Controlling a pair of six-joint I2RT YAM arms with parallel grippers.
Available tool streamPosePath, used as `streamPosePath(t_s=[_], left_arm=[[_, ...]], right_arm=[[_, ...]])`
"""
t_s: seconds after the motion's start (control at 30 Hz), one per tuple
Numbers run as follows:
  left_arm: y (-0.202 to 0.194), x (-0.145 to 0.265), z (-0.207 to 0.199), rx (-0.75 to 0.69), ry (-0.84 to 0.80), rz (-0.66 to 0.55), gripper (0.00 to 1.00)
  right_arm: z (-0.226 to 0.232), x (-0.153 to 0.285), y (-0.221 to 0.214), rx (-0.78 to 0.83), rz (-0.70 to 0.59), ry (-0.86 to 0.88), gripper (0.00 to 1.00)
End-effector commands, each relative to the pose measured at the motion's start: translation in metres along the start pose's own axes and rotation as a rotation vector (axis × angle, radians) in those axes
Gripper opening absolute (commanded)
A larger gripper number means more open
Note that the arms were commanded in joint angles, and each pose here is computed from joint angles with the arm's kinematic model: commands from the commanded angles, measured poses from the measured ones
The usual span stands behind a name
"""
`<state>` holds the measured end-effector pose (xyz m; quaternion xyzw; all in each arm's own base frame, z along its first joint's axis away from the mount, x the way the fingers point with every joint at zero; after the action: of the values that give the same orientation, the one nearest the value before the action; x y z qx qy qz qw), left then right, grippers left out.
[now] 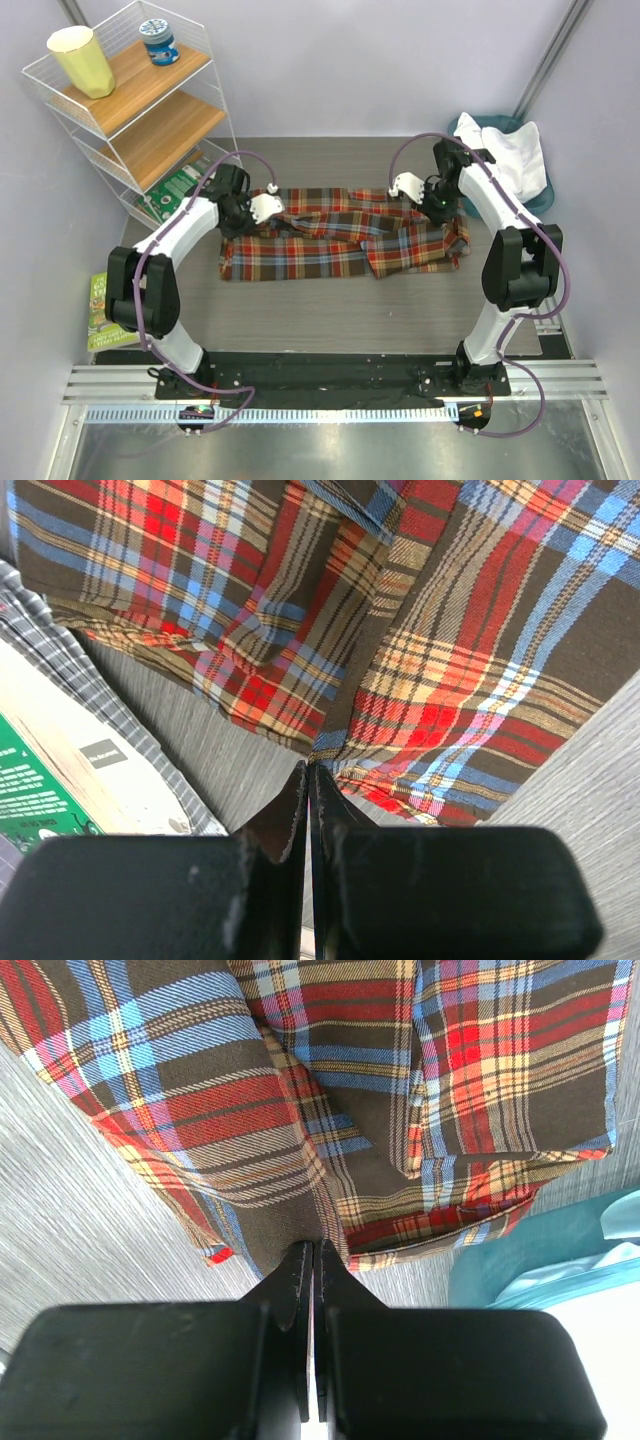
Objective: Fold and stack the long sleeve shirts
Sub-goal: Fold the shirt
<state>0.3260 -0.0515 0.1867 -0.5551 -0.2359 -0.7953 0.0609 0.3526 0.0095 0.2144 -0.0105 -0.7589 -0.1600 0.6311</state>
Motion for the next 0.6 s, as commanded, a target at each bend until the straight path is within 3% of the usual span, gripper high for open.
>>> streamPosePath(t_s=[0.0,0.57], left_arm=[[0.014,0.009,0.018,-0.004,0.067,-0.065,0.0],[0.009,-0.016,0.021,-0.014,0.083,-0.014,0.0]], right_arm=[[-0.007,0.007,-0.003,-0.01,-0.007,-0.042,0.01],[-0.017,-0.003,-0.007,-0.066,-0.002,-0.052,0.01]])
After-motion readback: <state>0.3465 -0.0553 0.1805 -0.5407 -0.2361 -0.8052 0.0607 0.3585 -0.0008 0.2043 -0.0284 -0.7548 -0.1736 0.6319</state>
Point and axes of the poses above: each gripper's point midway between its finger pads, its own x axis back along the fingers, its own z axis along the line the jaws close on, y = z × x, the point moved 10 cm from there along x, back along the fingers, and after that the axes turned 2 degrees about x, right-handed, at the moved point
